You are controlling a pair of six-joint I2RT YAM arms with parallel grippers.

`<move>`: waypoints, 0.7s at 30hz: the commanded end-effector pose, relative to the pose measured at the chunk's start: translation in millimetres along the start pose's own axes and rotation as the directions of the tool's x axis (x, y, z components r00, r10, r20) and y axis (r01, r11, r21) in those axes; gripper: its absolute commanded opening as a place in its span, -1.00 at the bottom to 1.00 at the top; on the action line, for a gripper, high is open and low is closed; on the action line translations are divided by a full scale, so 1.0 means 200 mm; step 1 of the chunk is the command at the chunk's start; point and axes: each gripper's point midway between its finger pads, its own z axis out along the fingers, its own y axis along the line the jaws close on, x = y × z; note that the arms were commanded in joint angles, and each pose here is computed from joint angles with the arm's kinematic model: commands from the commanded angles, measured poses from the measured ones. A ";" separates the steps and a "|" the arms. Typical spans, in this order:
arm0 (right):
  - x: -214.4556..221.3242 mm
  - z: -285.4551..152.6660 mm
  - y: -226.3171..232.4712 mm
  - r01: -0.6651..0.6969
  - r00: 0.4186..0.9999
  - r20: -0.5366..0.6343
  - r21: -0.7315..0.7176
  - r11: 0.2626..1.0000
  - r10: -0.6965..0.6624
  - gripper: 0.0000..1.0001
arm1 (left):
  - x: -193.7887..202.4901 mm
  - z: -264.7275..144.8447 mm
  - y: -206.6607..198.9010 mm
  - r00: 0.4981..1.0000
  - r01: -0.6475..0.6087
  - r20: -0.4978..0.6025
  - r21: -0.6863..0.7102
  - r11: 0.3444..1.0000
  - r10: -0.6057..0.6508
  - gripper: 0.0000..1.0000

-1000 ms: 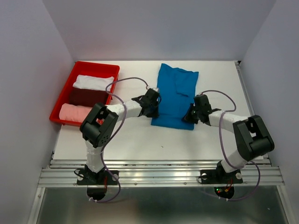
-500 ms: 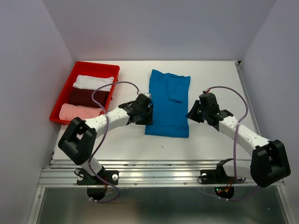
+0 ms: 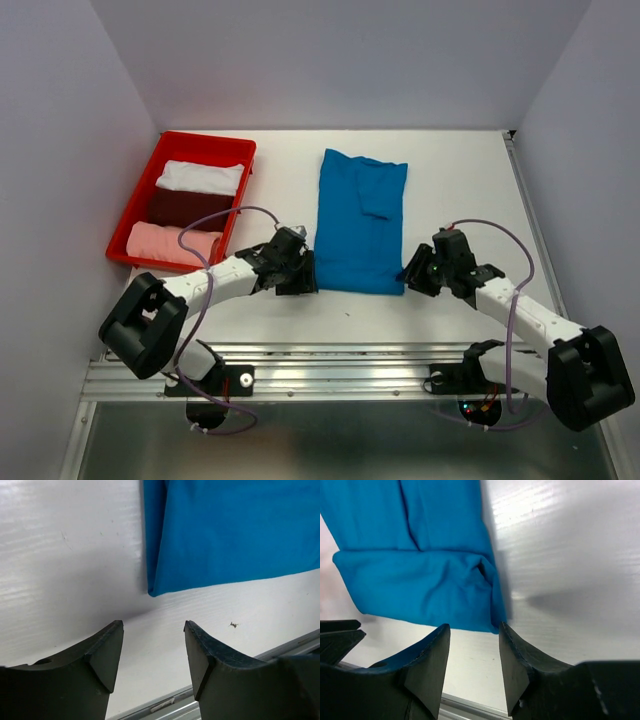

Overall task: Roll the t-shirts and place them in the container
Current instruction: Roll the T-shirt to the center of the board.

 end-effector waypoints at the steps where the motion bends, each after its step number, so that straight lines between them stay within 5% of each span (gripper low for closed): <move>1: 0.05 0.00 0.03 -0.053 0.998 -0.023 -0.067 0.996 0.051 -0.03 | -0.02 -0.01 -0.08 0.997 0.055 0.039 0.103 0.993 -0.059 0.22; 21: 0.15 0.10 -0.06 -0.089 0.994 -0.066 -0.054 0.995 0.085 -0.28 | -0.03 0.09 -0.01 0.987 0.126 0.090 0.068 0.990 -0.132 -0.13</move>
